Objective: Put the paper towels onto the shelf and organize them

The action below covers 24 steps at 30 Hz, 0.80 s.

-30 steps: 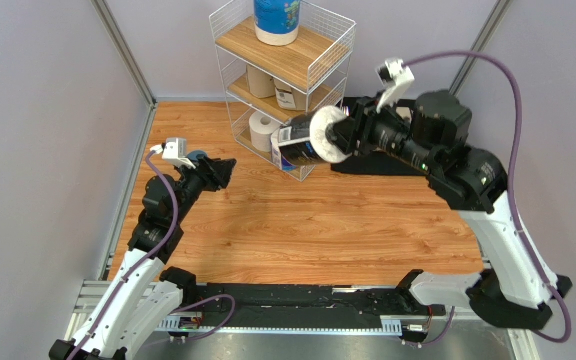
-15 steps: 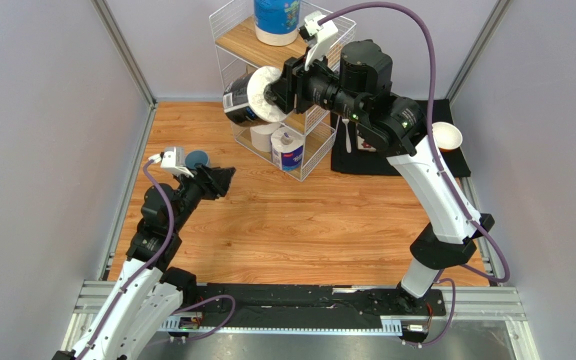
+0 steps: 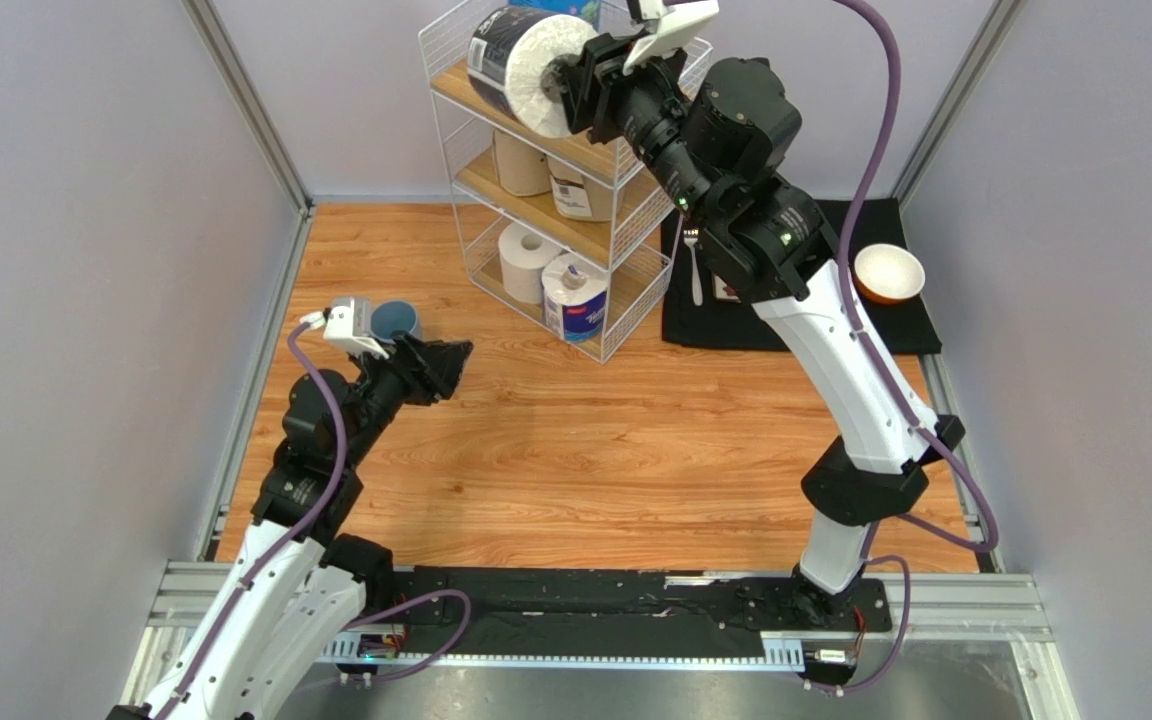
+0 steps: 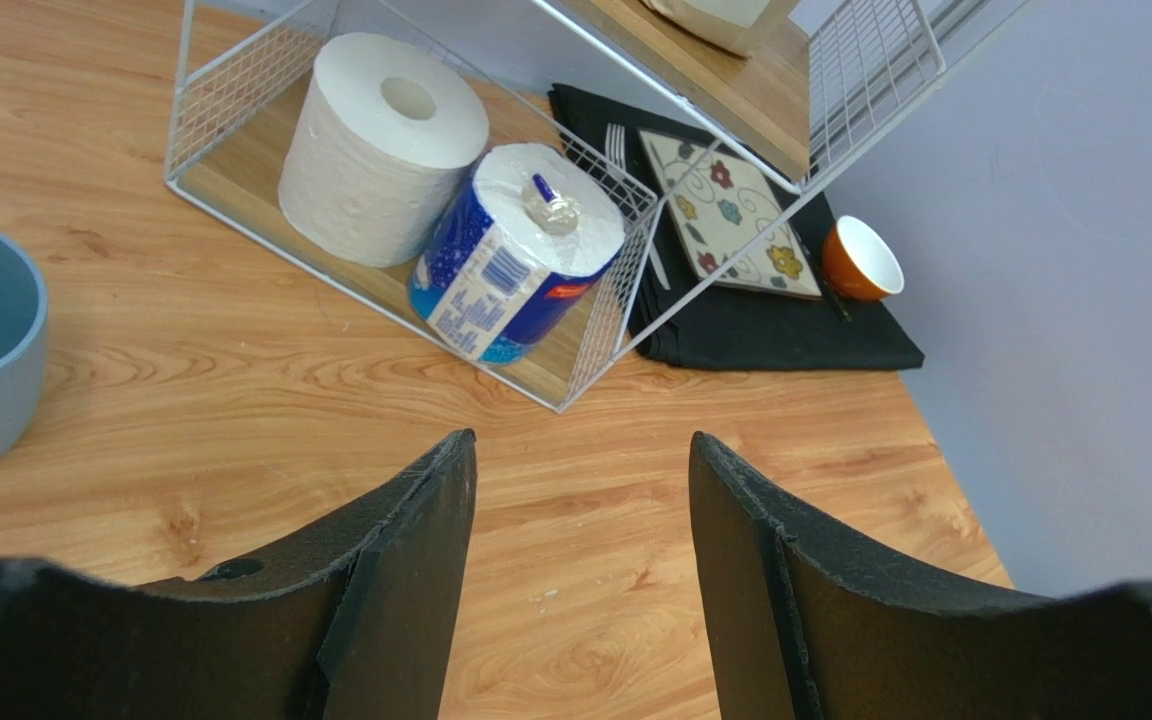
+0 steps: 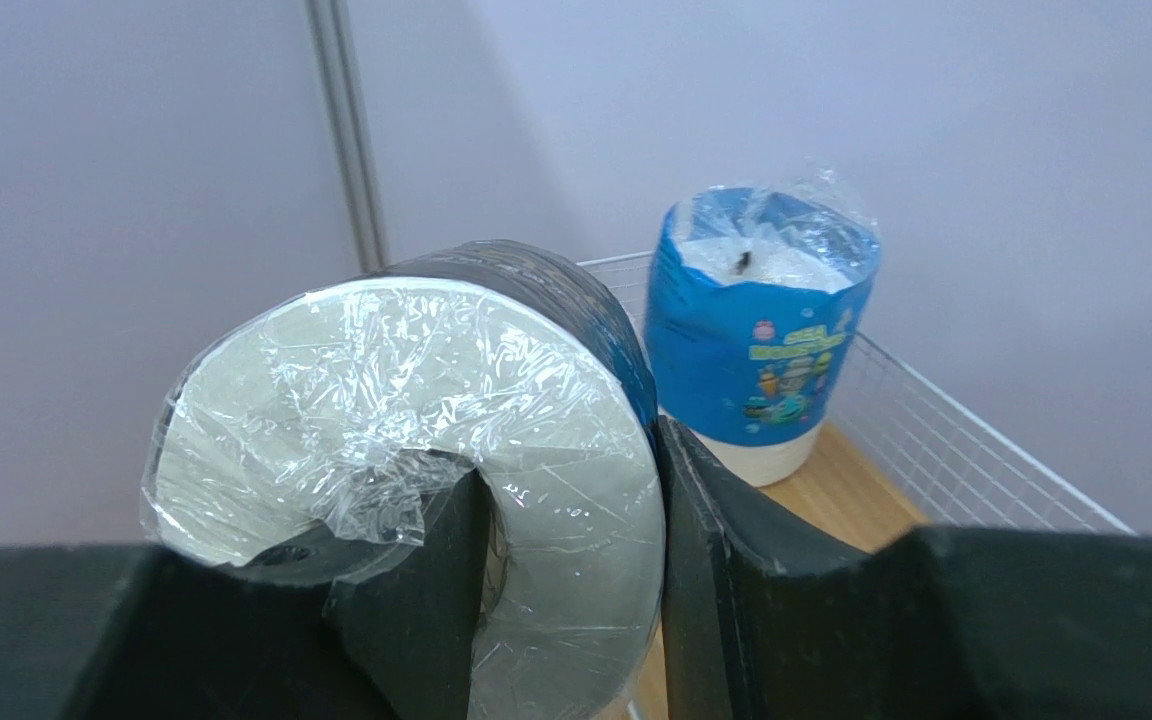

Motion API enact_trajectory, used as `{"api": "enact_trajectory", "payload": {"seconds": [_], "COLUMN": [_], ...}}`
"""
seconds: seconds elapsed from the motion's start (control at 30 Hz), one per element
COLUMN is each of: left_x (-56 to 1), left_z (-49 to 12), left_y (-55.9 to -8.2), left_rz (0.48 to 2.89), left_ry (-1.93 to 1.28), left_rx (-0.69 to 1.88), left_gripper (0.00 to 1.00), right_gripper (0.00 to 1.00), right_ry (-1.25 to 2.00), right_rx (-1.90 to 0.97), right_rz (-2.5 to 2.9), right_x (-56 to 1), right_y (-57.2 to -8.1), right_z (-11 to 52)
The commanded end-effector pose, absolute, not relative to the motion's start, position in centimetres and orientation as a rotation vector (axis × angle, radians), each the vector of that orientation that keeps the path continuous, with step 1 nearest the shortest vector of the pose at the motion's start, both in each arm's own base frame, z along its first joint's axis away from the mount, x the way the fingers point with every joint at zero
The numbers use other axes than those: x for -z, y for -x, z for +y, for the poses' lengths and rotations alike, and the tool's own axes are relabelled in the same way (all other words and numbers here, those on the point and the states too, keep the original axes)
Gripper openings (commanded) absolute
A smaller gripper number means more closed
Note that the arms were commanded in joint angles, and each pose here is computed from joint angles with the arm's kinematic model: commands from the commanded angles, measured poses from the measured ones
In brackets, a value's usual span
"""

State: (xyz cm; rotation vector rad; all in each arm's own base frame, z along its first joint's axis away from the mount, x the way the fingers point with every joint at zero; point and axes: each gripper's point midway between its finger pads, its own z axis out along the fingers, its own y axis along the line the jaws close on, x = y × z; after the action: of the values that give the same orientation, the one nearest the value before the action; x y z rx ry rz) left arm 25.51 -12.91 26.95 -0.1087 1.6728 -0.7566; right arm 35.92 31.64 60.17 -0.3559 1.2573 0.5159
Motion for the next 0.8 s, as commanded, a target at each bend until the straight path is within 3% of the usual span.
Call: {"api": "enact_trajectory", "payload": {"seconds": [0.0, 0.43, 0.77], "left_x": [-26.5, -25.3, -24.3], "left_z": [-13.2, -14.2, -14.3], "left_y": [-25.4, -25.5, -25.4], "left_rz": [1.676, 1.703, 1.723], "left_ry": [0.112, 0.105, 0.121], "left_rx": [0.787, 0.848, 0.859], "left_gripper": [0.63, 0.62, 0.63], "right_gripper": [0.06, 0.05, 0.05], "right_ry": [0.228, 0.136, 0.265], "right_rx": [-0.362, -0.547, -0.624], "right_rz": [1.162, 1.242, 1.299], "right_x": [-63.1, -62.0, -59.9], "right_y": [-38.2, -42.7, -42.7], "right_z": [28.0, 20.8, 22.6]}}
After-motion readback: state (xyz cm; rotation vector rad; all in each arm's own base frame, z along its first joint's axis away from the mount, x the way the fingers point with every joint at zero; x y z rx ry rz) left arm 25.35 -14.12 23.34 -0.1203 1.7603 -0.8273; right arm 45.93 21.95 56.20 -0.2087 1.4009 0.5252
